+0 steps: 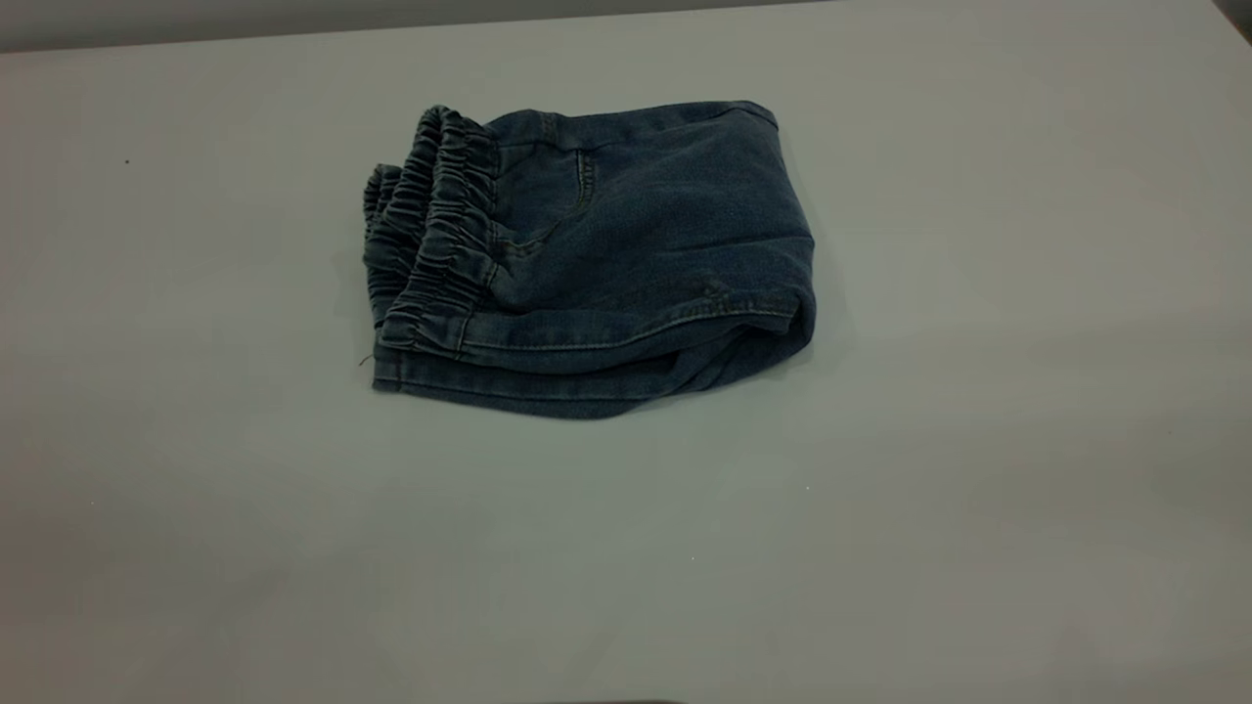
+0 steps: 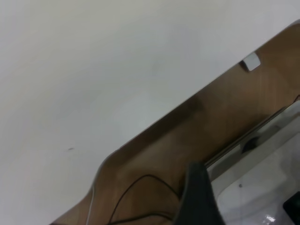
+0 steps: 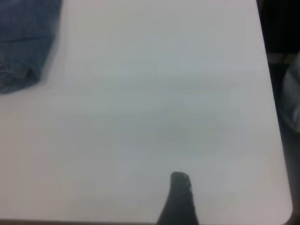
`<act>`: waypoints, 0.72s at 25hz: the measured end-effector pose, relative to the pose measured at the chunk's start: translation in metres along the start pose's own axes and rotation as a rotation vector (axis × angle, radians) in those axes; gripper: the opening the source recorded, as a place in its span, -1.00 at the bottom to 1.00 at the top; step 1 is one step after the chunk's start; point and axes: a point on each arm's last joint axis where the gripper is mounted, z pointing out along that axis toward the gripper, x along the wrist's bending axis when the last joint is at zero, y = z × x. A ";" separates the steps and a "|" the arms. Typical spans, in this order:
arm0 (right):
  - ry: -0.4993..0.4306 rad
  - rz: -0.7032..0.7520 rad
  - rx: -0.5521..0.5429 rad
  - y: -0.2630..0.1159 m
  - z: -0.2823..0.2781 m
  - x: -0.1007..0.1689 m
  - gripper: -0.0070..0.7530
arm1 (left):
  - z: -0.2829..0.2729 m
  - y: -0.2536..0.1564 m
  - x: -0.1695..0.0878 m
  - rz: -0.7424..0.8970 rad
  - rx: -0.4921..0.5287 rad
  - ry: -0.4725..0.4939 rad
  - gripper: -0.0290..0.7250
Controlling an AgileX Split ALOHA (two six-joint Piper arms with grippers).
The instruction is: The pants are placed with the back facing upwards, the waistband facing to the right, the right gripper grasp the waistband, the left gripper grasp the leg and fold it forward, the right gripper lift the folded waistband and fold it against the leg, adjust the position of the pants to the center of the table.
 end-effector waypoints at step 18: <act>0.019 0.010 -0.010 0.000 0.004 0.001 0.37 | 0.000 -0.002 0.000 0.042 -0.002 0.002 0.35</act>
